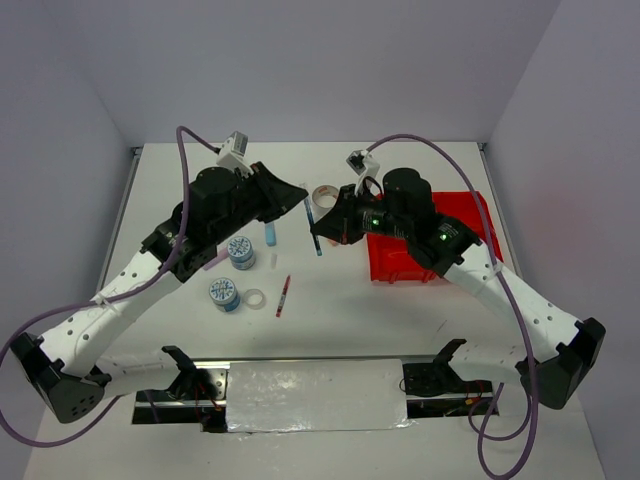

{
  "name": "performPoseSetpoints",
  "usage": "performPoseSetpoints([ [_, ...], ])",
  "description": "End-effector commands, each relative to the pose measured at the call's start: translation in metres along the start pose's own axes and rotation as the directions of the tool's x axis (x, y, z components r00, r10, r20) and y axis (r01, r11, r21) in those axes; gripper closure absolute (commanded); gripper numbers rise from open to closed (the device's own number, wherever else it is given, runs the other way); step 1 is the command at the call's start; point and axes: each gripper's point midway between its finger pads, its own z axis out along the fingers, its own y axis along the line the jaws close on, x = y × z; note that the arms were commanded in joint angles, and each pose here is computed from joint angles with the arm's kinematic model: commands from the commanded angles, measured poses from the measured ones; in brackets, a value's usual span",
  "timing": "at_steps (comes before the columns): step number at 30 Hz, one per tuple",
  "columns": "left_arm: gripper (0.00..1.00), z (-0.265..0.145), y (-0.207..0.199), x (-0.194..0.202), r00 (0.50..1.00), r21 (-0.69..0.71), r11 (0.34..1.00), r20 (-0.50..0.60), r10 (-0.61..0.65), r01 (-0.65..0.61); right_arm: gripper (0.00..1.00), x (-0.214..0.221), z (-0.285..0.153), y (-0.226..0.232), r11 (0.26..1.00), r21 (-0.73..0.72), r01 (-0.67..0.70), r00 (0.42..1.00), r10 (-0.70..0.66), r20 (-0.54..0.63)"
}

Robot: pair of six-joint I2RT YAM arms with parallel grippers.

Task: Sort the stationery into containers
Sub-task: Close the pen cap on the pen.

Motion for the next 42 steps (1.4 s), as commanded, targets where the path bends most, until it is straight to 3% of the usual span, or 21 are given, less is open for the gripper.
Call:
performPoseSetpoints([
  [1, 1.0, 0.0, -0.008, 0.028, 0.989, 0.059, 0.998, -0.138, 0.044, -0.036, 1.0, -0.072, -0.009, 0.029, 0.968, -0.049, 0.248, 0.947, -0.231, 0.221],
  [4, 1.0, -0.003, -0.011, 0.028, 0.984, 0.076, 0.994, -0.155, 0.093, -0.082, 1.0, -0.076, -0.011, 0.025, 0.955, -0.027, 0.294, 0.933, -0.281, 0.223],
  [14, 1.0, -0.006, -0.013, 0.035, 0.974, 0.147, 0.979, -0.157, 0.165, -0.142, 1.0, -0.098, -0.02, 0.043, 0.955, -0.064, 0.291, 0.92, -0.26, 0.294],
  [20, 1.0, -0.004, -0.011, 0.037, 0.958, 0.156, 0.965, -0.165, 0.236, -0.211, 1.0, -0.106, -0.026, 0.039, 0.955, -0.013, 0.296, 0.908, -0.277, 0.313],
  [25, 1.0, -0.008, -0.016, 0.033, 0.955, 0.181, 0.955, -0.142, 0.261, -0.234, 1.0, -0.094, -0.025, 0.047, 0.95, -0.087, 0.298, 0.915, -0.258, 0.311],
  [31, 0.94, -0.012, -0.031, 0.018, 0.957, 0.213, 0.944, -0.084, 0.276, -0.253, 1.0, -0.086, -0.034, 0.057, 0.94, -0.141, 0.312, 0.913, -0.255, 0.317],
  [42, 0.74, -0.021, -0.057, 0.013, 0.937, 0.338, 0.886, -0.033, 0.348, -0.317, 1.0, -0.085, -0.041, 0.063, 0.926, -0.151, 0.345, 0.909, -0.289, 0.301],
])
